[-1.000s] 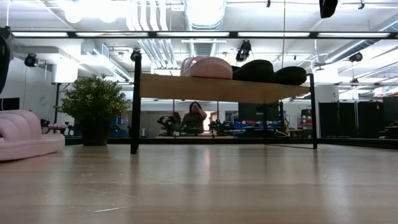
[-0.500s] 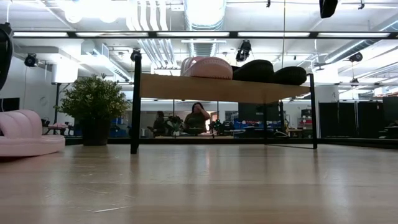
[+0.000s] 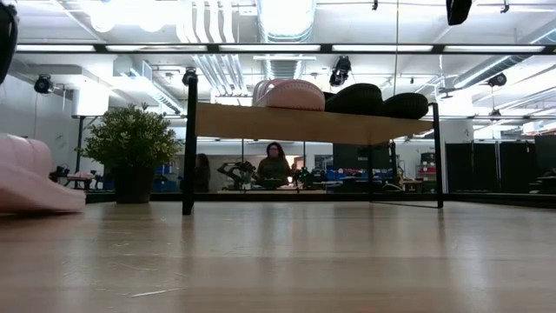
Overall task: Pick and place slides into the shelf
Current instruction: Put the pink slipper on the shelf
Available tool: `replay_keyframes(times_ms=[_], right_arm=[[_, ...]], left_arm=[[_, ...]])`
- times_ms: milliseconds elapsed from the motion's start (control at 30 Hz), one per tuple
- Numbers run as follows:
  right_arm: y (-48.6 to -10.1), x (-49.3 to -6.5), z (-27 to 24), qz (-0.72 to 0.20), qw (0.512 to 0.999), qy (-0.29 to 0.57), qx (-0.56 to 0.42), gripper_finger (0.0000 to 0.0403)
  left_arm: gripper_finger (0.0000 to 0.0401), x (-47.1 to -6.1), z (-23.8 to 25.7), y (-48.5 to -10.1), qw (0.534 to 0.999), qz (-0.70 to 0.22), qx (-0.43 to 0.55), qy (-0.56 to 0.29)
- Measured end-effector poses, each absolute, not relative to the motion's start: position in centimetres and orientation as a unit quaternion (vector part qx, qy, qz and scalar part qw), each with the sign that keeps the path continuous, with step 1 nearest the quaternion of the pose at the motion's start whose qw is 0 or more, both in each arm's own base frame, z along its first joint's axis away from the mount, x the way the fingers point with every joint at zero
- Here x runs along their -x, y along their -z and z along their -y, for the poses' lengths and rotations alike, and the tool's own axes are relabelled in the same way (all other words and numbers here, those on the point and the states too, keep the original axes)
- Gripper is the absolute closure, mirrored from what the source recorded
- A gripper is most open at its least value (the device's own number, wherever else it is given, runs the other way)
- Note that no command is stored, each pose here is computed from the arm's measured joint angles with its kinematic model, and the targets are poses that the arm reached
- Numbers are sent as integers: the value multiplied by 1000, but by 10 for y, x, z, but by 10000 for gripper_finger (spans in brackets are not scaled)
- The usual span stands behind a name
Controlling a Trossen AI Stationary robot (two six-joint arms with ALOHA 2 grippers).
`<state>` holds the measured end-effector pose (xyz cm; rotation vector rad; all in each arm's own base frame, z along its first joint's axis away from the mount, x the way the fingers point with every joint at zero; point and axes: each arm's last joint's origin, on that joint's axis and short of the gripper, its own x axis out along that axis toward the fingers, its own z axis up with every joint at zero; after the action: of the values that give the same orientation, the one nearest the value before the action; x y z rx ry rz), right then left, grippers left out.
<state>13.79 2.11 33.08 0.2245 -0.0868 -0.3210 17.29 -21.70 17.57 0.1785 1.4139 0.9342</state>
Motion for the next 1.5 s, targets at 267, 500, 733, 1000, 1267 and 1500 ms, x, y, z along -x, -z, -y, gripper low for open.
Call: replay_keyframes(times_ms=[267,500,733,1000,1267,1500], right_arm=[[-332,-138,-21,47,980,159,-113,394],[-332,-138,-21,47,980,159,-113,394],[-332,-138,-21,47,980,159,-113,394],[-332,-138,-21,47,980,159,-113,394],[-332,-138,-21,48,980,159,-114,394],[-332,-138,-21,48,980,159,-114,394]], left_arm=[[400,-172,214,-184,666,-622,-65,-407],[401,-173,214,-184,669,-619,-67,-406],[401,-178,218,-193,695,-600,-69,-390],[401,-182,218,-204,714,-585,-58,-379],[401,-181,214,-227,736,-588,-65,-329],[401,-179,204,-242,755,-568,-47,-323]])
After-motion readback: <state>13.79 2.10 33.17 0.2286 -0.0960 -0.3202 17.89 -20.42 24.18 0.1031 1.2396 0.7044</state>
